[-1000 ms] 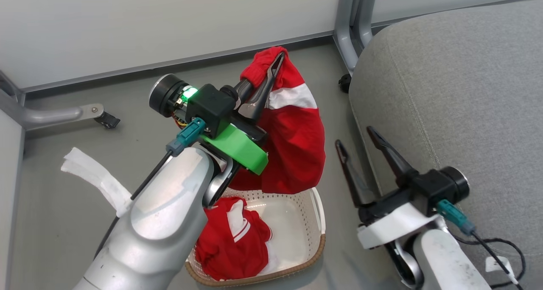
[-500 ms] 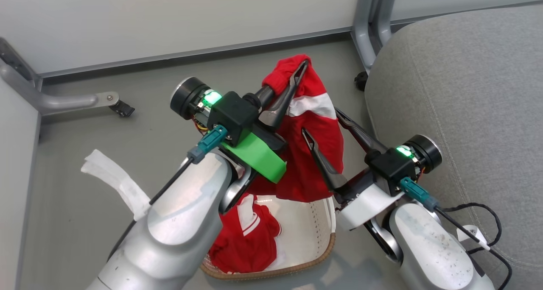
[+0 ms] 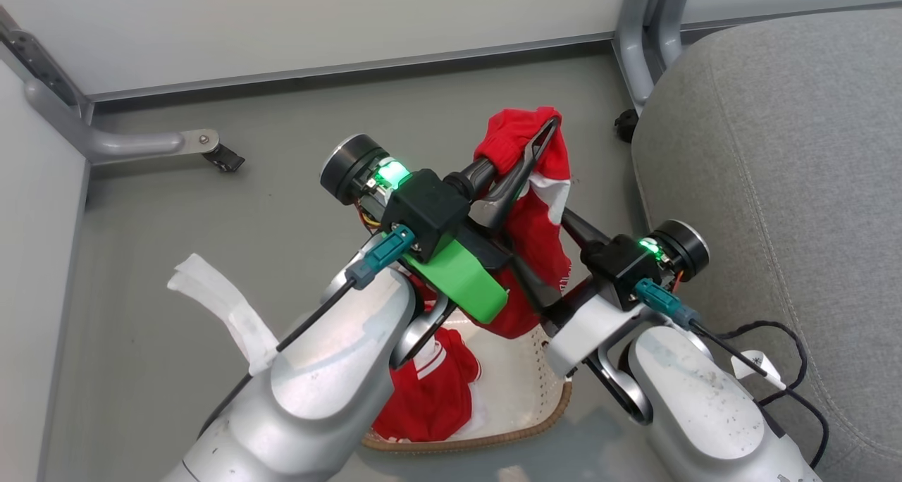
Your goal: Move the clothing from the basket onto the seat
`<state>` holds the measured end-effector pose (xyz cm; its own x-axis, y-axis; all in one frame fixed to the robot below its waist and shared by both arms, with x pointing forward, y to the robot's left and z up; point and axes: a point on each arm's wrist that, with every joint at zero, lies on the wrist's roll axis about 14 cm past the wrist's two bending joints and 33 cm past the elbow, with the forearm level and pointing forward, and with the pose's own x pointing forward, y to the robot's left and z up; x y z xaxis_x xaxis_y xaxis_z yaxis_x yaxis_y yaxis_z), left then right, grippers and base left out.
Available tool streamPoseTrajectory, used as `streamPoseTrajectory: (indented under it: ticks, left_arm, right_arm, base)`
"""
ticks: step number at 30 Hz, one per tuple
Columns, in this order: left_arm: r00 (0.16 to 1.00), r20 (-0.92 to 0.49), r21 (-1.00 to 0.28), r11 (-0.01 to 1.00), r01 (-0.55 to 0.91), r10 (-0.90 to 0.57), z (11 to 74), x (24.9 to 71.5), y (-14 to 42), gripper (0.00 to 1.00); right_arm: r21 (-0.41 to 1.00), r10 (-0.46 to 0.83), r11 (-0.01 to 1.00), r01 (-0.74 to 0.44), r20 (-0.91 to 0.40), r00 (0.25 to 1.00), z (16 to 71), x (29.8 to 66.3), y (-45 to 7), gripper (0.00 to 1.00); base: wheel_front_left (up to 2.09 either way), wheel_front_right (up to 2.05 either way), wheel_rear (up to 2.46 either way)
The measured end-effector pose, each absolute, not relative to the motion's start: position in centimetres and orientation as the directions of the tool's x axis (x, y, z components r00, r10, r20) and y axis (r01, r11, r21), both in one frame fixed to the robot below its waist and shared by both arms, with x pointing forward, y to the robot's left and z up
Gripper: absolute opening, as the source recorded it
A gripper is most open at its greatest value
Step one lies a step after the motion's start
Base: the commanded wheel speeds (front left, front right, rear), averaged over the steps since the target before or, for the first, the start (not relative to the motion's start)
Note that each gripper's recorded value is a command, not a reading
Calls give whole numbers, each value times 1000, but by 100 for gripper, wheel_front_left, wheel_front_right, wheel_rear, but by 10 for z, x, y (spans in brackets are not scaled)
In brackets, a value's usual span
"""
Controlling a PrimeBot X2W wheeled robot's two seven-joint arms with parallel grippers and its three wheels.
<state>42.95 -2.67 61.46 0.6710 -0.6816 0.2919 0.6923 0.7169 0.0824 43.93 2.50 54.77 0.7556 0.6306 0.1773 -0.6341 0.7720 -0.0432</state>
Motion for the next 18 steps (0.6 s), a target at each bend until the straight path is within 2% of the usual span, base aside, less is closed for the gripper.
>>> streamPoseTrajectory:
  ticks: [18]
  left_arm:
    - [674, 274, 70, 713, 698, -686, 607, 430, -29, 0]
  right_arm:
    - [-7, 612, 782, -623, 192, 767, 551, 441, 21, 0]
  base:
    - [0, 0, 0]
